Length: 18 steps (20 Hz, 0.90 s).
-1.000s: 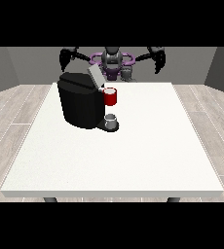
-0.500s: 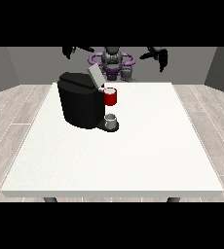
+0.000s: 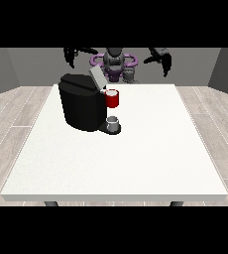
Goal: Insert the coffee pod into the coffee machine and close the lid
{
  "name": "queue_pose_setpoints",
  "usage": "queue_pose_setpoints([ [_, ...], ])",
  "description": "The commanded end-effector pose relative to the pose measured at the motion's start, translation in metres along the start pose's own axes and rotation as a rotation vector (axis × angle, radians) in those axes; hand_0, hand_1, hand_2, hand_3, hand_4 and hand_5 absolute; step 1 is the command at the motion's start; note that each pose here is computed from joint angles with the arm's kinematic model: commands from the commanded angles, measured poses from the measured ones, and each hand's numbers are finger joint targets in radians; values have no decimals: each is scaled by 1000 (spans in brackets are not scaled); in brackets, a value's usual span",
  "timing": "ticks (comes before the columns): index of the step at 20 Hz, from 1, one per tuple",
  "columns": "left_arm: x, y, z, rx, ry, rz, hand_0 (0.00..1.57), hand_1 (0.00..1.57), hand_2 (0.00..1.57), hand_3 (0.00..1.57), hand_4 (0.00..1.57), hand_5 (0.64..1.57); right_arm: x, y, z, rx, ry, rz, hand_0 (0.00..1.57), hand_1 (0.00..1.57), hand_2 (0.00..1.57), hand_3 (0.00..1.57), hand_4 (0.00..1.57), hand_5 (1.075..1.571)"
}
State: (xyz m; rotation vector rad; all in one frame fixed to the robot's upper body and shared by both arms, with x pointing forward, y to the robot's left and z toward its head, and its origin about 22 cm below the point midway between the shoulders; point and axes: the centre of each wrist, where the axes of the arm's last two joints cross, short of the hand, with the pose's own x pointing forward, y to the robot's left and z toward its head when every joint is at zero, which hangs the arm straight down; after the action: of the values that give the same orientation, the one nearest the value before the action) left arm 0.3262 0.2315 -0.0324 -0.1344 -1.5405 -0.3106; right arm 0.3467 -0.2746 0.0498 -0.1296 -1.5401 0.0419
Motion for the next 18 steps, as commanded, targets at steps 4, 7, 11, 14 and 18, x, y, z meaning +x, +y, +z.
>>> queue_pose_setpoints([
  [4,33,-2,5,1,-72,-11,0,0,0,0,301,1571,7,3,-19,-18,28,-63,0,0,0,0,168,1571],
  [7,45,-5,7,21,-121,-10,0,0,0,0,349,1571,5,5,-23,14,18,-61,0,0,0,0,56,1571],
  [11,44,-7,21,24,-97,-18,0,0,0,0,360,1571,5,25,-26,67,14,-40,0,0,0,0,0,1571],
  [14,46,-6,23,82,-95,-9,0,0,0,0,362,1571,23,54,-32,106,-1,-36,0,0,0,0,0,1571],
  [18,49,21,37,82,-128,-60,0,0,0,0,336,1571,34,48,-41,125,-41,-12,0,0,0,0,0,1571],
])
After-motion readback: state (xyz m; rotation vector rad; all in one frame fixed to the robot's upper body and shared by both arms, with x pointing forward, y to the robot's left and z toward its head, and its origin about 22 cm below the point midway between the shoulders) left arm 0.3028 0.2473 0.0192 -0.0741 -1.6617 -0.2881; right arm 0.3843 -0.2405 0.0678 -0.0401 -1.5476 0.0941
